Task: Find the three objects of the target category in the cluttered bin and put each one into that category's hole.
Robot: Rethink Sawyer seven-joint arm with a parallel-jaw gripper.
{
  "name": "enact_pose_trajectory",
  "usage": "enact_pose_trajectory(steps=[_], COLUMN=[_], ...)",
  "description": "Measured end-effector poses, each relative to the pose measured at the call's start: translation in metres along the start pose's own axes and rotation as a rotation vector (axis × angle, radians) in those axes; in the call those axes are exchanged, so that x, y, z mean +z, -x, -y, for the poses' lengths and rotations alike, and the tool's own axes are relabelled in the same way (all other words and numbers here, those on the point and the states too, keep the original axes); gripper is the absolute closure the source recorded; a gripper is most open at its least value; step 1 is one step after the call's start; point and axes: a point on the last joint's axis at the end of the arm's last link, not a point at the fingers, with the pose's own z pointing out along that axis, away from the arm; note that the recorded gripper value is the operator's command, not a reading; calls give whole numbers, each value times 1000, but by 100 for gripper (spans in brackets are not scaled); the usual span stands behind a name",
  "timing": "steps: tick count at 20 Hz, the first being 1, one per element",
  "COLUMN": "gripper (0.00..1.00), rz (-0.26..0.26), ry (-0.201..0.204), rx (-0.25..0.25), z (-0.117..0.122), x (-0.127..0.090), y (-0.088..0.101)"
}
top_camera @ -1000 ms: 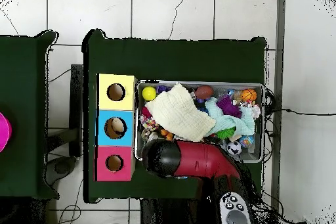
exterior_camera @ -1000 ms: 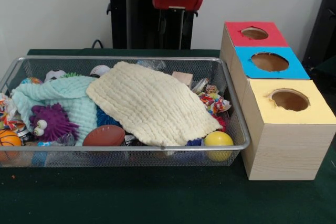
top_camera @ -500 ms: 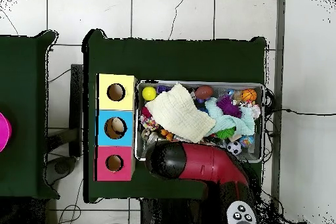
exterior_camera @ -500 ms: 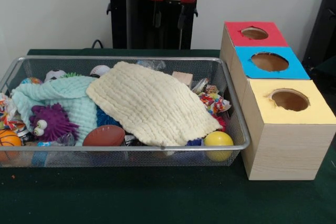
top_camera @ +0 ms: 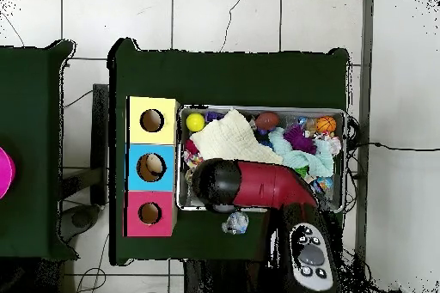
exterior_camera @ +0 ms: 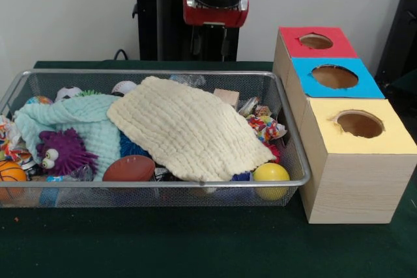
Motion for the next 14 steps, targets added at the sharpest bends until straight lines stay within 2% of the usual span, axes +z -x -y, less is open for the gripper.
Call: enact_pose_trajectory(steps=[3,6,9,14], gripper=[0,0,0,0], rz=[-72,-110,-125,-101], ry=[1,1,0,-8], rx=[-17,-24,-27,-28], z=[-4,-7,-8,-7], x=[10,13,13,8], y=[28,44,59,73])
